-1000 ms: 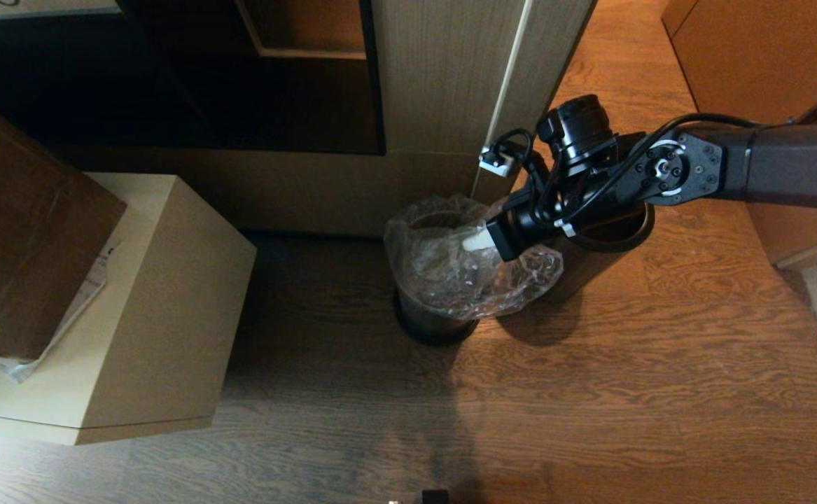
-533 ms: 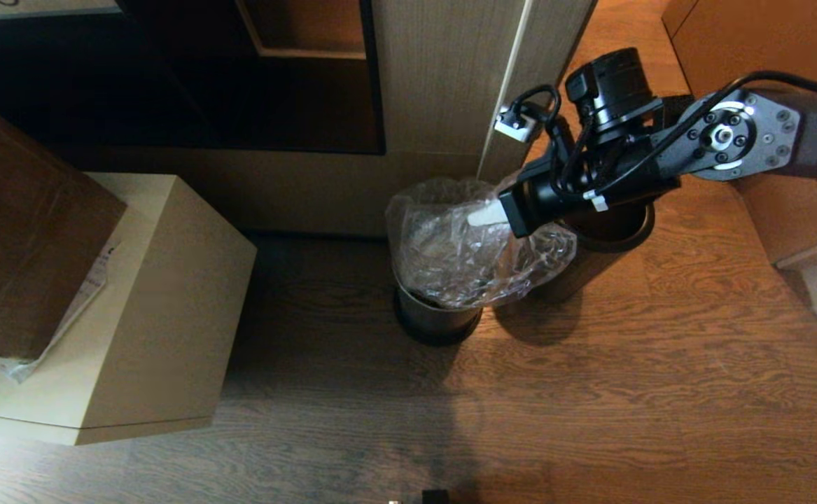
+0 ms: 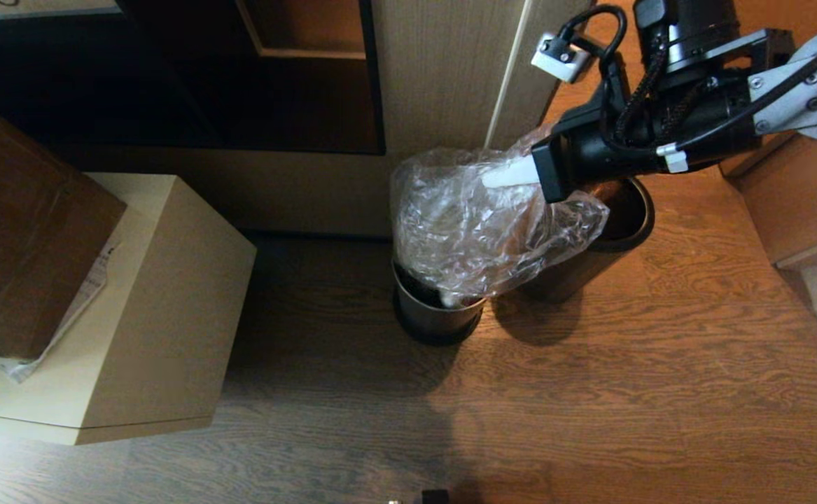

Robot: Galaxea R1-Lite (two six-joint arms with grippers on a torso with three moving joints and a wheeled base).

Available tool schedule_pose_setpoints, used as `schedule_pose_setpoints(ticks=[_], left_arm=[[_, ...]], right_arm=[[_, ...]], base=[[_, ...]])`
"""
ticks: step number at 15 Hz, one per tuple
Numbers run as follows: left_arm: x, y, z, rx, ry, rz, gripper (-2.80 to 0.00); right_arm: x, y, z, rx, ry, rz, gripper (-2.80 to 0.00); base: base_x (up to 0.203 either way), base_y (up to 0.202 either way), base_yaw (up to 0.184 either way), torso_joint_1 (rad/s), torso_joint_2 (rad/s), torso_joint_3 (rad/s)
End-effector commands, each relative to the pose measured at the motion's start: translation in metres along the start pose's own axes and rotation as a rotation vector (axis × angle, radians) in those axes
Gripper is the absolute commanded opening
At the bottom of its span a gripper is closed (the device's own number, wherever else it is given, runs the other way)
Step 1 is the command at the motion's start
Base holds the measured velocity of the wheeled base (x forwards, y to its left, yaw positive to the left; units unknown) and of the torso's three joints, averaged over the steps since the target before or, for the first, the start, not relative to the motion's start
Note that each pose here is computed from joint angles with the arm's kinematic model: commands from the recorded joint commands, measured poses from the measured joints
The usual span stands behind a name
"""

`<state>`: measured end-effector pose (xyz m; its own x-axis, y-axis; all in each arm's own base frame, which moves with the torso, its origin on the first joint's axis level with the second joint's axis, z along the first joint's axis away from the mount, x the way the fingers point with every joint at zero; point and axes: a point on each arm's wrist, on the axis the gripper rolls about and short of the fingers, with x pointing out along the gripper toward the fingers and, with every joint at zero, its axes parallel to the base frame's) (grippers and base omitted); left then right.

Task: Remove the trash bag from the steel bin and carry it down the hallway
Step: Pick up the trash bag, then put the trash bag at the door

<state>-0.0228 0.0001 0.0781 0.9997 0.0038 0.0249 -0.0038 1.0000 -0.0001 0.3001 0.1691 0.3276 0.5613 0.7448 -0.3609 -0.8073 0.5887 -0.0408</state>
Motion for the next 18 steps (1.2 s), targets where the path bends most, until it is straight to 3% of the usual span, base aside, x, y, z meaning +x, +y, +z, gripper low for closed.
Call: schedule_pose_setpoints(ticks=[1, 10, 18], left_arm=[[0.001, 0.0, -0.003, 0.0, 0.011, 0.001, -2.8], [0.001, 0.0, -0.003, 0.0, 0.011, 0.001, -2.8], [0.001, 0.0, -0.003, 0.0, 0.01, 0.001, -2.8]], right_arm=[[-0.019, 0.009, 0.008, -0.02, -0.034, 0.002, -2.8], [-0.064, 0.023, 0.017, -0.046, -0.096, -0.03, -2.8], [-0.112, 0.027, 0.018, -0.007, -0.149, -0.114, -2.8]], base=[[0.0, 0.0, 0.0, 0.0, 0.0, 0.0], [0.0, 0.0, 0.0, 0.0, 0.0, 0.0], [0.0, 0.0, 0.0, 0.0, 0.0, 0.0]])
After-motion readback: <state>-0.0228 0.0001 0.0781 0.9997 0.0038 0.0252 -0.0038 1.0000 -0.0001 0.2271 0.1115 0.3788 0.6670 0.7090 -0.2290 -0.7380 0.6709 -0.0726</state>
